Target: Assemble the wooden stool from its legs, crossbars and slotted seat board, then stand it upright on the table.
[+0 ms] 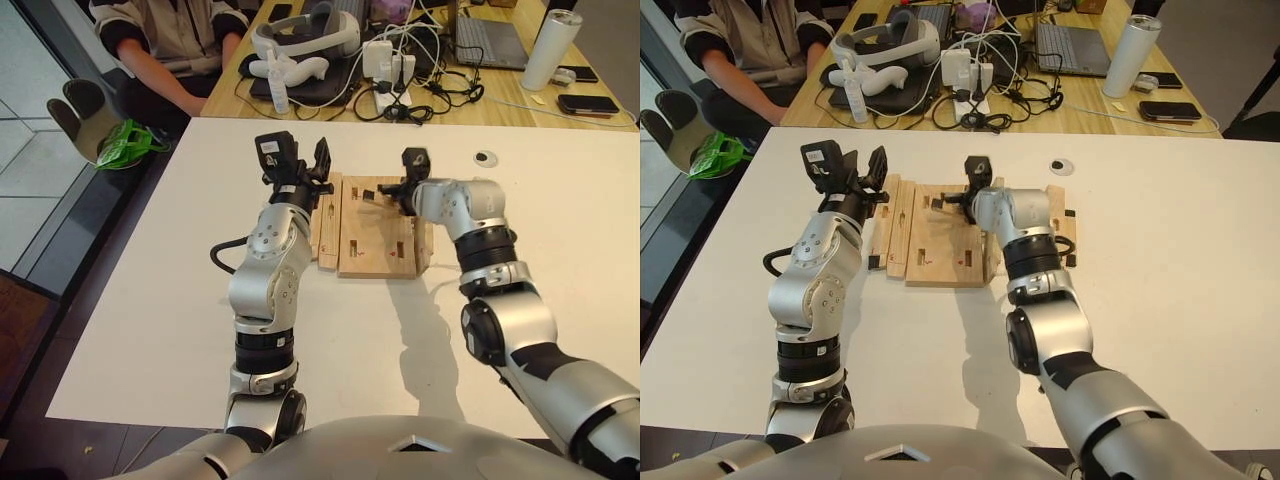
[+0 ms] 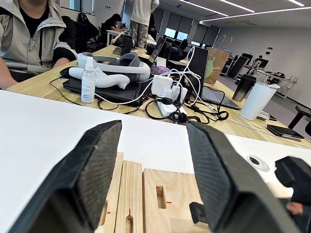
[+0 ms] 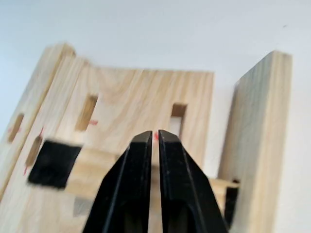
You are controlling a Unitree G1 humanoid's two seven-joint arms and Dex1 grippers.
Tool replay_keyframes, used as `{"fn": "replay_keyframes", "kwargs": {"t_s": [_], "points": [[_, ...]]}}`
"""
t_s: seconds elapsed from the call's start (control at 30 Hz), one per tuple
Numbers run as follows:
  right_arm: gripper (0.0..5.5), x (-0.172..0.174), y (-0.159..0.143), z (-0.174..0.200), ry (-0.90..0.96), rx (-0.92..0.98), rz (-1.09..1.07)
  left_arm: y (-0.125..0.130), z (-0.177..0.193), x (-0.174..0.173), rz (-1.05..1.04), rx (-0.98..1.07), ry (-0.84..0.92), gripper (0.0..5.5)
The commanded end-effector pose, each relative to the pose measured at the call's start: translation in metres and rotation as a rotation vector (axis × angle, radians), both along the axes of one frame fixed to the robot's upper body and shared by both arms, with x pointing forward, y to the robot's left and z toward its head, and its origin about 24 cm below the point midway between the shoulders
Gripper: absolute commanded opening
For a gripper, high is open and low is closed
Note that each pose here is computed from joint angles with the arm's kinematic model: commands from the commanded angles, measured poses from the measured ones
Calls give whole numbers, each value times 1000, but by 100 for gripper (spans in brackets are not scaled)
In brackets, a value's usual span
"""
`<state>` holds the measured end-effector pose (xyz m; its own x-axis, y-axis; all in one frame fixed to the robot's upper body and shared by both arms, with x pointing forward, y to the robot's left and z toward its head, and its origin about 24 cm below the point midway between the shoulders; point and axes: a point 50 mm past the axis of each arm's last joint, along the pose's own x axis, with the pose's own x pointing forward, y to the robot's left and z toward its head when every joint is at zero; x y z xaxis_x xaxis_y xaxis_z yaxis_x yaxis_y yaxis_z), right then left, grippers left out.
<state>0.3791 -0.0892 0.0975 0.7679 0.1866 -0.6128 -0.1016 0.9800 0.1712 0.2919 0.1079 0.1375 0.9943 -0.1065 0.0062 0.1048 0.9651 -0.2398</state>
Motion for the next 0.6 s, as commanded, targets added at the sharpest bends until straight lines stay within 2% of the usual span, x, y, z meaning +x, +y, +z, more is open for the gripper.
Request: {"fn": "replay_keyframes", "kwargs": {"t_s": [0.03,0.23,0.47,0.6], "points": [[90,20,-26,10,-44,-15,-153,-3,1,1,2,-5,-5,247],[204,18,-39,-14,50,135,-272,-5,2,2,-12,0,-4,247],[334,13,-38,-27,96,192,-285,-7,3,4,-22,0,-7,247],[339,10,-37,-33,127,221,-258,-9,4,5,-26,1,-12,247]]}}
